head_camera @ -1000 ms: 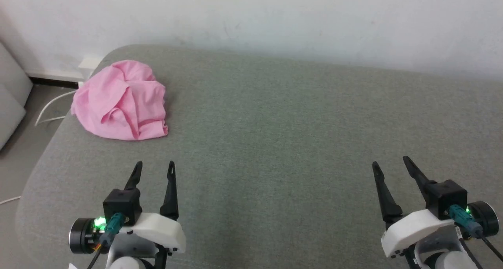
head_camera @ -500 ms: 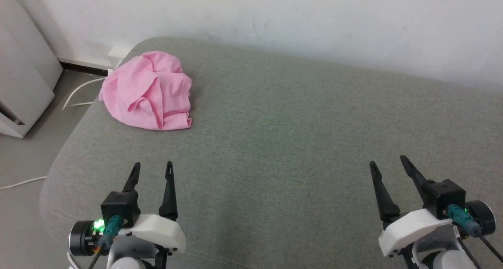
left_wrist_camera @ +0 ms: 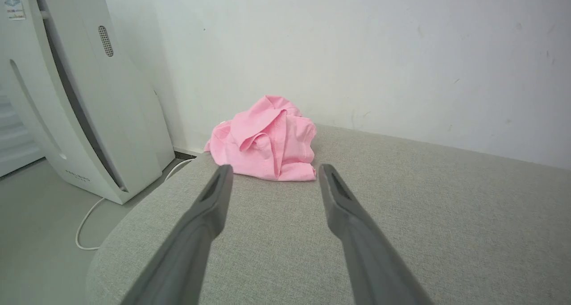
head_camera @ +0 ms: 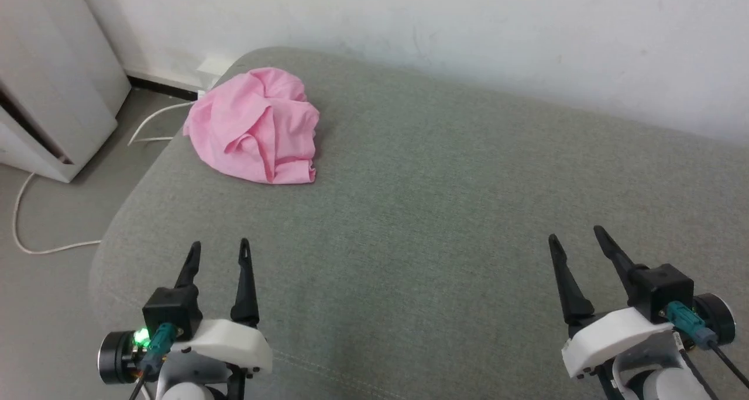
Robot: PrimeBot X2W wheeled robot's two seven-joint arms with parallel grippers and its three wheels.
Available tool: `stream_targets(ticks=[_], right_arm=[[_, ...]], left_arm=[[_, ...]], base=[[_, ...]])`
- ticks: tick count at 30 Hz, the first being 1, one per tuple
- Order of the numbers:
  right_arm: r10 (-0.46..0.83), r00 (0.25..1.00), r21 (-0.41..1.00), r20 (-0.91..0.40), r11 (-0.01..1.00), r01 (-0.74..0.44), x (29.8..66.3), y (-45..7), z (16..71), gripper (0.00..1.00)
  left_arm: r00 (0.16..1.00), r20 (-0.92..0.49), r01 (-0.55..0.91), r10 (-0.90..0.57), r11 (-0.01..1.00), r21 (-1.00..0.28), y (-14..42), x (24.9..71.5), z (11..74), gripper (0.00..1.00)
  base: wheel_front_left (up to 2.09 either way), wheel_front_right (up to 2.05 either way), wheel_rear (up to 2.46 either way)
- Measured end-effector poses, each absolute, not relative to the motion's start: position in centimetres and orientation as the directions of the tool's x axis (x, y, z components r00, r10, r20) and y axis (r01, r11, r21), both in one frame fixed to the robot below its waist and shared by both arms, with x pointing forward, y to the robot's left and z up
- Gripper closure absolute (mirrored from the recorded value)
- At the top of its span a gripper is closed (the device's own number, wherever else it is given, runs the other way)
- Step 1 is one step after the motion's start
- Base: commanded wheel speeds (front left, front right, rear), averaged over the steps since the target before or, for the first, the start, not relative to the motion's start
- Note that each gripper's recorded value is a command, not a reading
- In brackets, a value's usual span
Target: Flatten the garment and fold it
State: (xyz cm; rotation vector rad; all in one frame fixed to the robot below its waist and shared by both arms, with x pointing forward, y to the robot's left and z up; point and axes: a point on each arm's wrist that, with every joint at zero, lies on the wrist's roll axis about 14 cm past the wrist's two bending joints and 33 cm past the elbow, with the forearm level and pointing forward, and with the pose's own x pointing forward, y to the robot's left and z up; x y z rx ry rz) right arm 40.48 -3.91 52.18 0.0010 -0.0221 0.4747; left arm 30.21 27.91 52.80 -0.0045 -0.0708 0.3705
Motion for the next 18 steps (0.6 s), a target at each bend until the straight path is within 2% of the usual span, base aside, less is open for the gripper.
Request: stream_targets(ticks=[18], right_arm=[[0.549,0.835,0.013,0.04,0.835,-0.55,40.6,0.0,52.2,0.0]], left_arm=[[0.88,0.073,-0.469,0.469,0.883,-0.03,30.6,27.2,52.4,0.0]], base=[[0.0,0.0,0.0]])
